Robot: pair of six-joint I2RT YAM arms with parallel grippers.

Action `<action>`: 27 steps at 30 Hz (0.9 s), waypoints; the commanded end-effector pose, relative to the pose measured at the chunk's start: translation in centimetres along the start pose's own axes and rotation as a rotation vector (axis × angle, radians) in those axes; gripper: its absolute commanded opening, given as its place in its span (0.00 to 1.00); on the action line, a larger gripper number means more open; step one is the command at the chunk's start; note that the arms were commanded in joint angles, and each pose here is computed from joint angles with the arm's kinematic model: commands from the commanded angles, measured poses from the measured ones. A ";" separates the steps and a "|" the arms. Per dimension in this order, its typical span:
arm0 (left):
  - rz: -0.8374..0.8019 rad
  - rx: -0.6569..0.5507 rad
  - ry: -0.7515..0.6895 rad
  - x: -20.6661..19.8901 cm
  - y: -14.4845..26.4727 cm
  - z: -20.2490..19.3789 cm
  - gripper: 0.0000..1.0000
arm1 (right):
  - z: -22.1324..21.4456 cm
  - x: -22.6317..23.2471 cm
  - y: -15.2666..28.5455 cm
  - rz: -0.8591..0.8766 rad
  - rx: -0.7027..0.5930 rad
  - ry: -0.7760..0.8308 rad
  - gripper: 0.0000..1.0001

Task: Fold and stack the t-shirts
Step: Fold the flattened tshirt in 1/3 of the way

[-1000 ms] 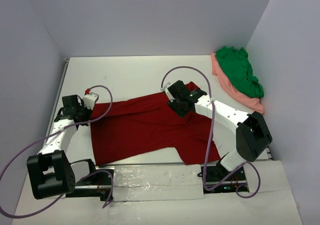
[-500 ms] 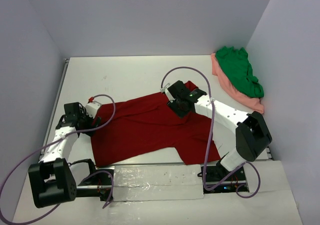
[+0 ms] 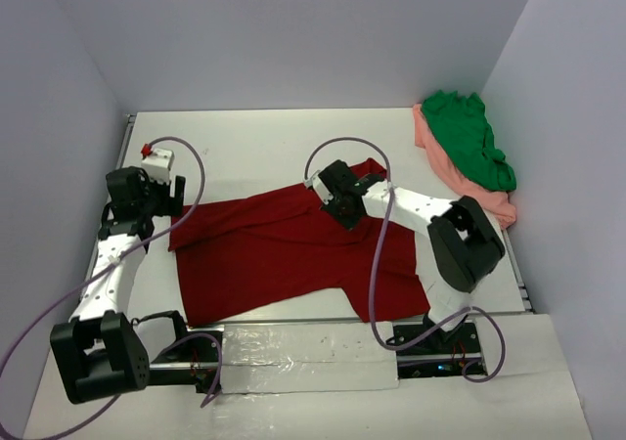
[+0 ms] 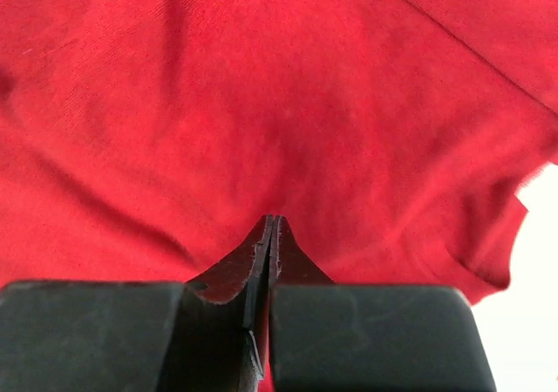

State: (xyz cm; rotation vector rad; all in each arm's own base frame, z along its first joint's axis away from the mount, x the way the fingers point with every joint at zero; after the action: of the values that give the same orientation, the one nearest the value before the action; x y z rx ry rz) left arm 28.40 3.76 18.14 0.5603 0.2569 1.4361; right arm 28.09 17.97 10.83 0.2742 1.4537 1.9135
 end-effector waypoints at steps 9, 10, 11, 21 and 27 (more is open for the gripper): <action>-0.004 0.012 0.122 0.0 -2.7 -0.5 0.83 | 1.8 -2.2 -4.3 0.084 -0.003 -0.084 0.00; -0.023 0.026 0.114 -0.3 -2.5 -0.9 0.83 | 1.2 -2.4 -5.0 0.069 0.043 -0.091 0.00; -0.030 0.034 0.101 -0.4 -2.3 -1.0 0.83 | 1.0 -3.2 -5.2 0.052 0.060 -0.111 0.00; -0.146 0.184 0.077 -1.9 -1.8 -3.8 0.83 | -5.2 -8.1 -4.4 0.034 0.280 -0.278 0.00; -0.209 0.180 0.095 -2.6 -2.7 -4.1 0.82 | -5.6 -8.0 -3.2 0.069 0.263 -0.291 0.00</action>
State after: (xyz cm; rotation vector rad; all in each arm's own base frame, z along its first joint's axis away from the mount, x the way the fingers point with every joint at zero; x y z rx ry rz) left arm 27.74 2.51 12.48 0.6384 0.5155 1.2983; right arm 34.05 9.67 7.41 0.6619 1.4345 1.6677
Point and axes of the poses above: each gripper's point midway between its finger pads, its own y axis back along the fingers, its own x axis along the line the jaws close on, z = x × y, the point moved 6 cm from there along y, back along the fingers, and after that the axes turned 2 degrees about y, right-handed, at the moved point
